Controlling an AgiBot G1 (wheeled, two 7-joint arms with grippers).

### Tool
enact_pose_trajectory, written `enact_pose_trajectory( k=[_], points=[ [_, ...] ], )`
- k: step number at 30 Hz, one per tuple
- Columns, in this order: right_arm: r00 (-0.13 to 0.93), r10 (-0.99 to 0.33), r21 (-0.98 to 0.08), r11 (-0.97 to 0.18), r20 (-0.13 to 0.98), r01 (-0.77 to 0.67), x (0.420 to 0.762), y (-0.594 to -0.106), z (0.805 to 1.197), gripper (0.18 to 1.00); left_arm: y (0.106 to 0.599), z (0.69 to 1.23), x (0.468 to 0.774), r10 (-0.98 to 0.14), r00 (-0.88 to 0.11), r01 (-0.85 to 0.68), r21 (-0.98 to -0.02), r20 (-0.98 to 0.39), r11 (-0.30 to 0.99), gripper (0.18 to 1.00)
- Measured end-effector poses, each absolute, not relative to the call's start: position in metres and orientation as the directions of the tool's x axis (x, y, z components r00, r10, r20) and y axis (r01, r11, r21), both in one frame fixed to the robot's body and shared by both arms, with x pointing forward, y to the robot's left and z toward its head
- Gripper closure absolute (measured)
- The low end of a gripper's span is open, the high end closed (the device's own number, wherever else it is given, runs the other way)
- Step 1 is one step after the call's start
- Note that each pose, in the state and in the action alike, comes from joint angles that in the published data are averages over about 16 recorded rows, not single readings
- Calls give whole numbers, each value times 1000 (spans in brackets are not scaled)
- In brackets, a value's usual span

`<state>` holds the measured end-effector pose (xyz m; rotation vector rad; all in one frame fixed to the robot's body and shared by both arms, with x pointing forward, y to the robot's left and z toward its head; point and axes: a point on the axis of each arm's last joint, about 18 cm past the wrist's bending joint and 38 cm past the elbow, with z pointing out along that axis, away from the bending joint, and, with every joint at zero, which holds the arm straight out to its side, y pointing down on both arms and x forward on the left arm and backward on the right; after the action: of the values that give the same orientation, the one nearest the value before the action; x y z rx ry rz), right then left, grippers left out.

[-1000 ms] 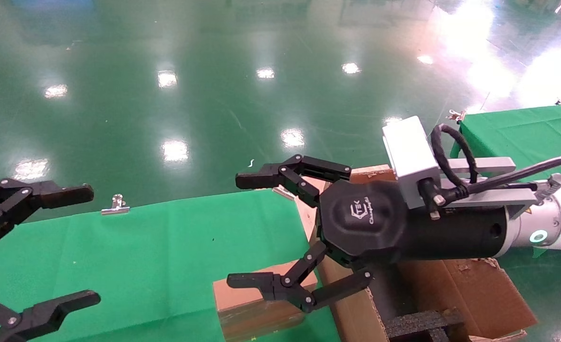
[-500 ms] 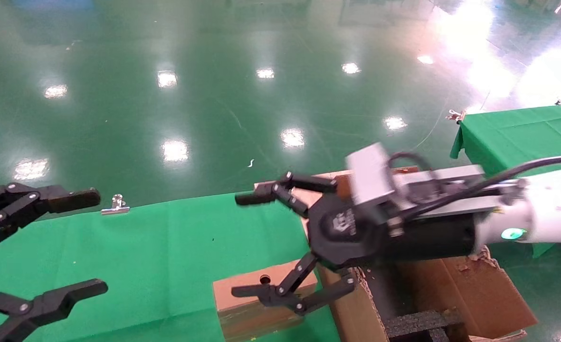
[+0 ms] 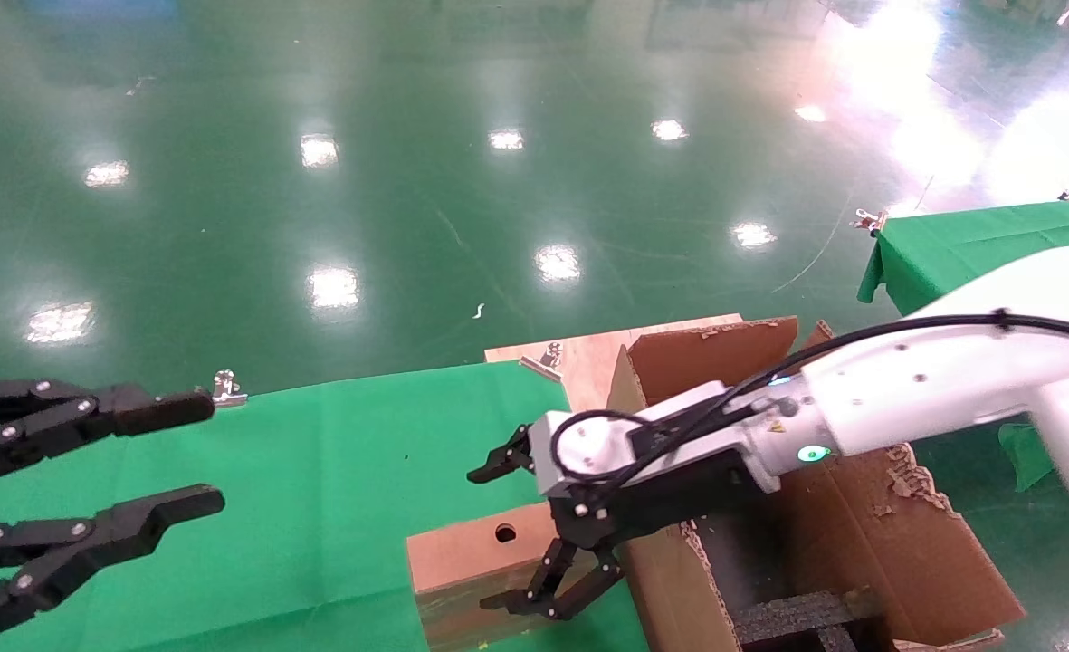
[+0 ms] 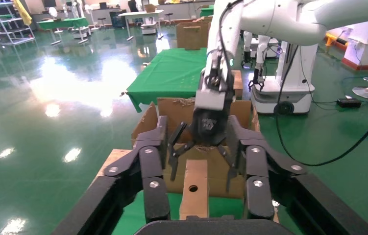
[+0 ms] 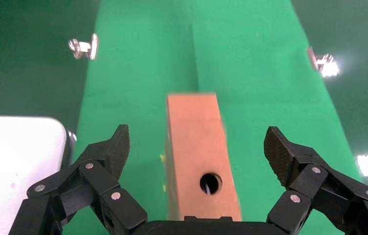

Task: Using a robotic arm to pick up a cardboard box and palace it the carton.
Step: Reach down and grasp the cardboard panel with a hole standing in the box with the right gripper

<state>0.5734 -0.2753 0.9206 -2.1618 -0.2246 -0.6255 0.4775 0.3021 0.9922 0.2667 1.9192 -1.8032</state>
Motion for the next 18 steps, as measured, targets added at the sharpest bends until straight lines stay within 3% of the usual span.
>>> enact_pose_trajectory(
  k=[13,18],
  points=[
    [845,48,-531,-758,533,378,603,-262,908,178,302,992,477,-186,-861,461,-881,-473,108,861],
    [838,100,-462,-796,537,391,607,-258,907,178,302,992,477,-186,-861,461,-881,-473,108,922]
  ],
)
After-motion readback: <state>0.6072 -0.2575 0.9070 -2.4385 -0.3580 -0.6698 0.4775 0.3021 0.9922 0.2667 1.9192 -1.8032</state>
